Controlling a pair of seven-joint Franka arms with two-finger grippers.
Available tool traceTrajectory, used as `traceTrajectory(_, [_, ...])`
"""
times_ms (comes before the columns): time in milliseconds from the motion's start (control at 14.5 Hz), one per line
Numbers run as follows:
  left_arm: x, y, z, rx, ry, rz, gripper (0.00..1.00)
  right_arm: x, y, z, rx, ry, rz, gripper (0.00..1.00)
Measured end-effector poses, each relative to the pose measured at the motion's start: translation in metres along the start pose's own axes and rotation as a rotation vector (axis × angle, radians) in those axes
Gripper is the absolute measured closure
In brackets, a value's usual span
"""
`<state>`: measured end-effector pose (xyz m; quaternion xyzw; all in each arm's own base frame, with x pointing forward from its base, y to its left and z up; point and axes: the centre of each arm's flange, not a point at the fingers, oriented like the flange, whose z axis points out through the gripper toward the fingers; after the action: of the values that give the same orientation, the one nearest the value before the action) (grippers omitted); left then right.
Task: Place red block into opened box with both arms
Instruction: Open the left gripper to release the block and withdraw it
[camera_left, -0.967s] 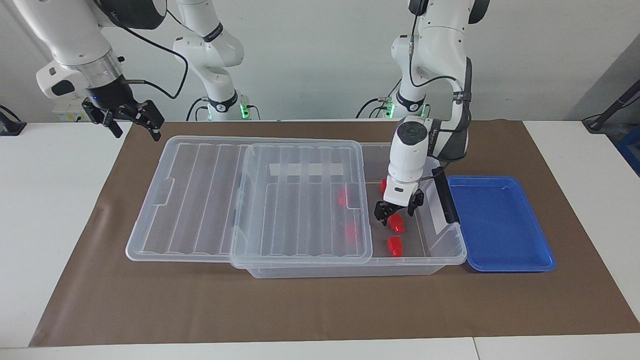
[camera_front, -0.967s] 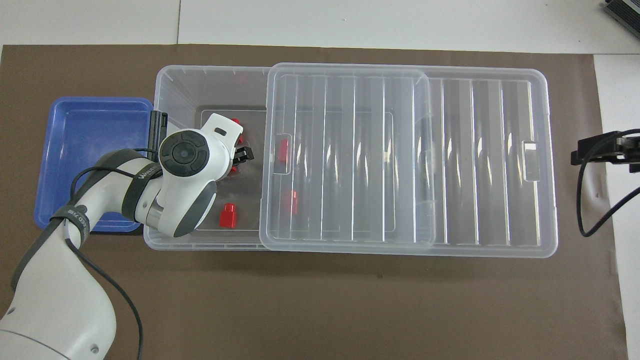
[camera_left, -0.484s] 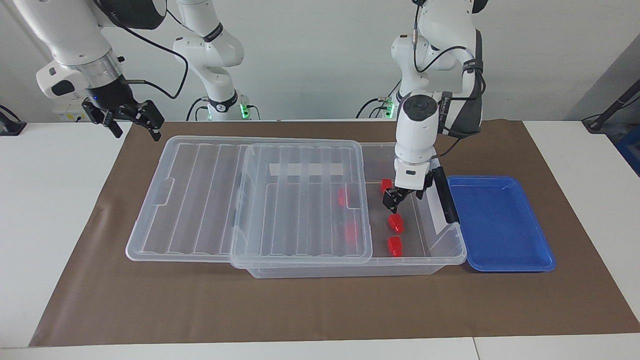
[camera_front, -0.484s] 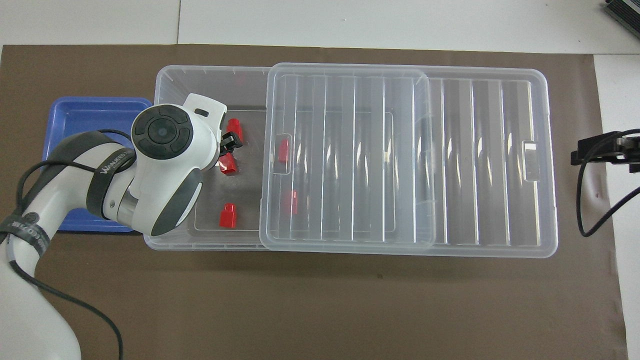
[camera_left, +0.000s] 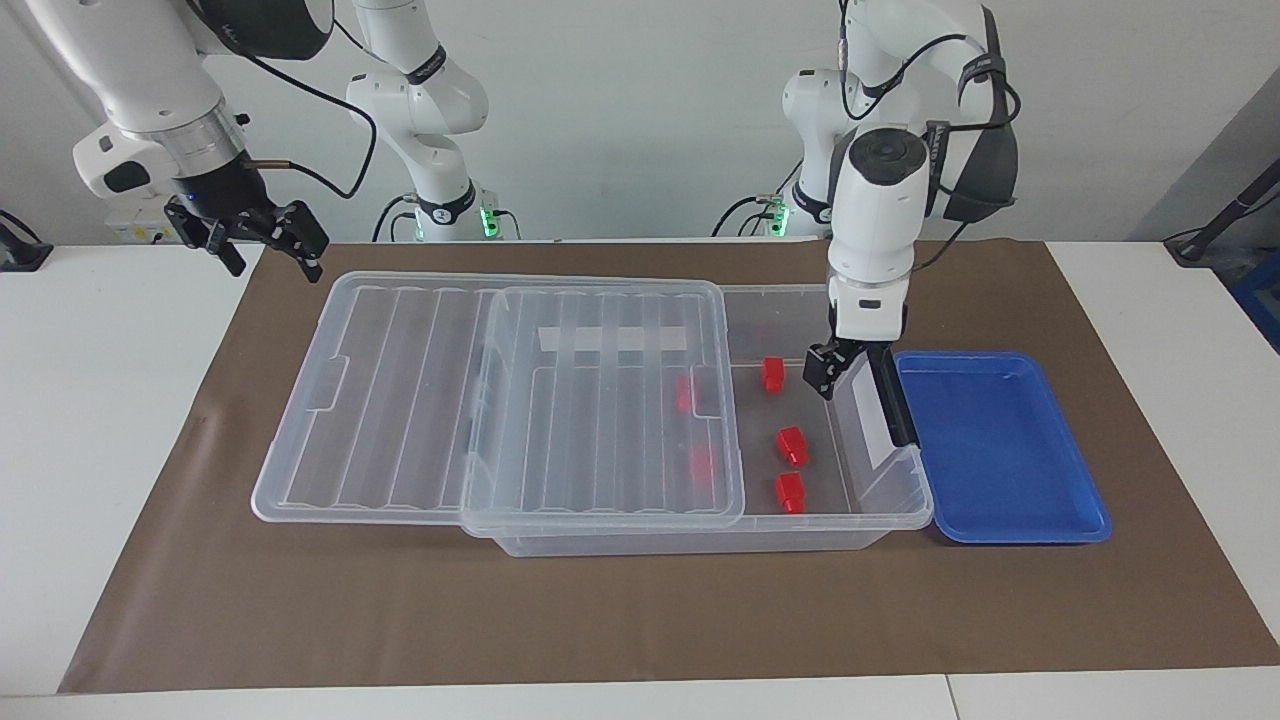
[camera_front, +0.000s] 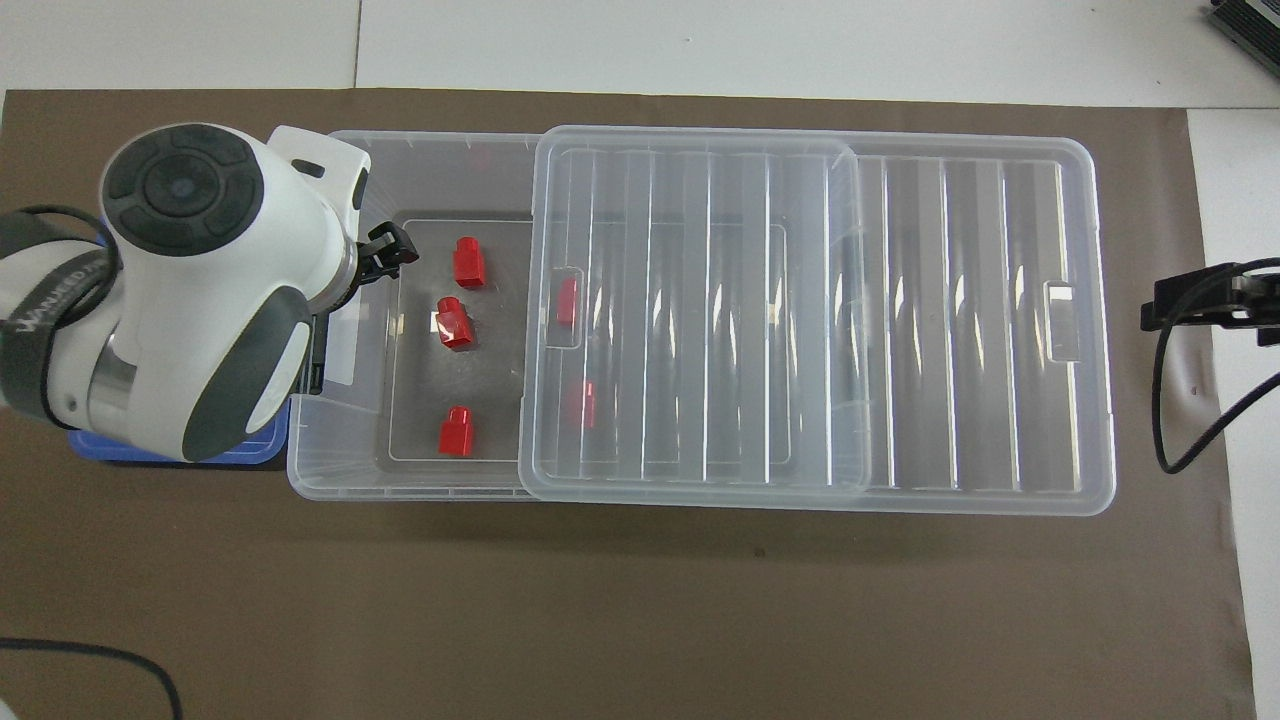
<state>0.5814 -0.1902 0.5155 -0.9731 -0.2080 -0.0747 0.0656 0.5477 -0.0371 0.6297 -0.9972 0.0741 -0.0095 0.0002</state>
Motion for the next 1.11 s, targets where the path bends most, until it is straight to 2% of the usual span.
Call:
traceTrajectory(207, [0.045,-0.058,-0.029,-0.002,-0.033,0.127,0.00,0.000,0.000,0.002,0.000,-0.004,0.000,0.00])
traceTrajectory(346, [0.072,-0.112,-0.043,-0.027,-0.036,0.201,0.00,0.000,0.000,0.004,-0.001,-0.009,-0.008,0.21])
traceTrajectory(484, [0.086,-0.157,-0.054,-0.032,-0.034,0.273,0.00,0.001,0.003,0.009,0.000,-0.007,-0.025,0.45])
traceTrajectory(829, [0.092,-0.189,-0.058,-0.025,-0.058,0.399,0.00,0.014,0.044,0.045,-0.005,0.044,-0.157,0.98])
traceTrajectory(1106, [0.092,-0.211,-0.059,-0.019,-0.095,0.416,0.00,0.034,0.067,0.097,-0.022,0.101,-0.275,0.99])
